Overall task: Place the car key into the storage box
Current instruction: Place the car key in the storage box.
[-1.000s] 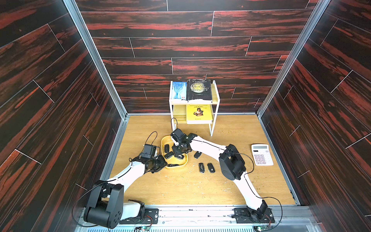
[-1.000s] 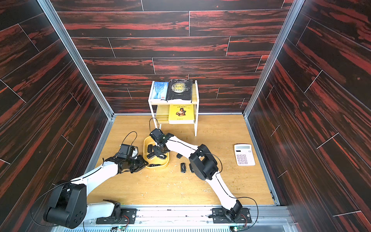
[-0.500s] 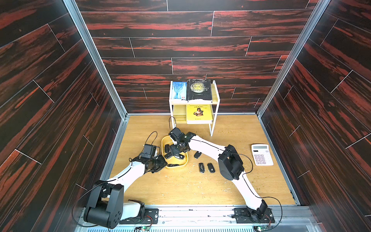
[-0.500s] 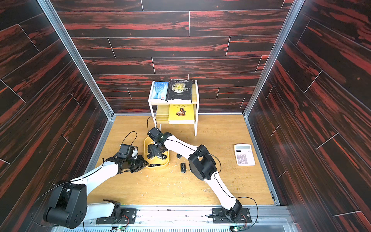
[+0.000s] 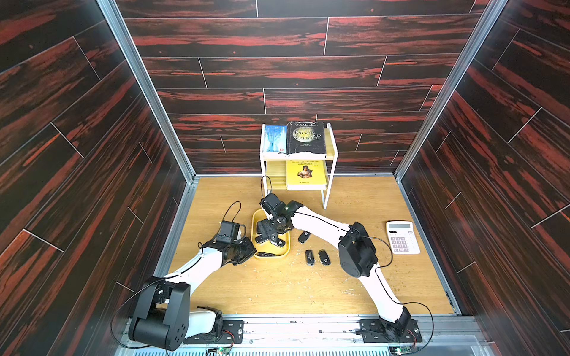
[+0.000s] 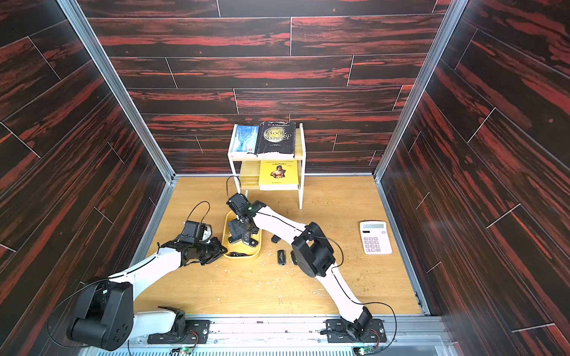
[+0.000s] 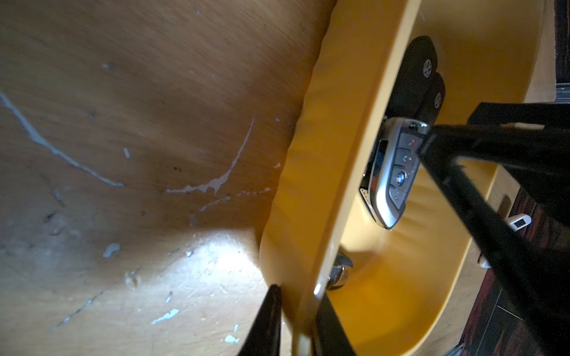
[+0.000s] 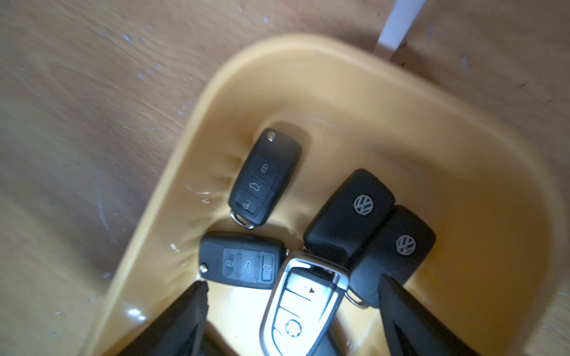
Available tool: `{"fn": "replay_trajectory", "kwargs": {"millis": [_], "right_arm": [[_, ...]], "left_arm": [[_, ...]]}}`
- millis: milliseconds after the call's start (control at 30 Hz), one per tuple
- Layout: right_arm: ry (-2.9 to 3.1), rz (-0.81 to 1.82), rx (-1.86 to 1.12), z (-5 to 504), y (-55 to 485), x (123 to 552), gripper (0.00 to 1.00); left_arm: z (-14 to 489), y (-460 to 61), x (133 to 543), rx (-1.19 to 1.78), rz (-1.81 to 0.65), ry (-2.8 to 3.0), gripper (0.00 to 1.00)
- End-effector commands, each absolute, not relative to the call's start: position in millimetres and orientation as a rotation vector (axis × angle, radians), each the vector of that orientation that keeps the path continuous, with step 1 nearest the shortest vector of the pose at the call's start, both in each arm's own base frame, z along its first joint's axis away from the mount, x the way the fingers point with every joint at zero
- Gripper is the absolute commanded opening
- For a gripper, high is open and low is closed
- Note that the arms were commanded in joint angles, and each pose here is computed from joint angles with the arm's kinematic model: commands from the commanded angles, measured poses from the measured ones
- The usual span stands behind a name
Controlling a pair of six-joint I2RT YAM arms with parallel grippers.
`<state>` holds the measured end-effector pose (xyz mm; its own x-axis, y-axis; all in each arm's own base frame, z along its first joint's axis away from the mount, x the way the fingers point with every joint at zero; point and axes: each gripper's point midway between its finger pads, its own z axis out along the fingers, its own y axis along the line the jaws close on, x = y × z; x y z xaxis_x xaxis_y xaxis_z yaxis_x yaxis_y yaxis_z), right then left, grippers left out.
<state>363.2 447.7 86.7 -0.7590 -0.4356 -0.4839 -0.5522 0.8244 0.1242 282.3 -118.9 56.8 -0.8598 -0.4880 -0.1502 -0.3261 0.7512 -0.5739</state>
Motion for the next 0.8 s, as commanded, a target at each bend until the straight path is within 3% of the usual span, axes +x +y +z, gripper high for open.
{"fn": "replay_trajectory", "kwargs": {"millis": [0, 333, 400, 500, 667, 767], "right_arm": [[2.517, 0.384, -0.713, 121.9, 447.5, 363.2, 0.91], [2.459, 0.365, -0.672, 178.4, 431.4, 361.7, 0.93], [2.459, 0.309, -0.659, 182.7, 416.3, 359.4, 0.93], [2.454, 0.254, -0.621, 186.7, 386.4, 355.2, 0.95], [2.452, 0.248, -0.513, 185.9, 327.4, 352.0, 0.98], [2.476, 0.228, -0.462, 178.3, 294.4, 350.8, 0.98]], "left_arm": [[52.6, -121.1, 279.3, -0.629, -0.803, 2.678, 0.22], [50.9, -121.0, 278.2, -0.628, -0.801, 2.686, 0.23], [52.0, -121.7, 278.6, -0.624, -0.806, 2.688, 0.33], [53.3, -122.0, 278.3, -0.614, -0.805, 2.69, 0.63], [57.3, -120.4, 279.6, -0.595, -0.788, 2.683, 1.0], [62.5, -123.4, 281.6, -0.567, -0.81, 2.677, 1.0]]}}
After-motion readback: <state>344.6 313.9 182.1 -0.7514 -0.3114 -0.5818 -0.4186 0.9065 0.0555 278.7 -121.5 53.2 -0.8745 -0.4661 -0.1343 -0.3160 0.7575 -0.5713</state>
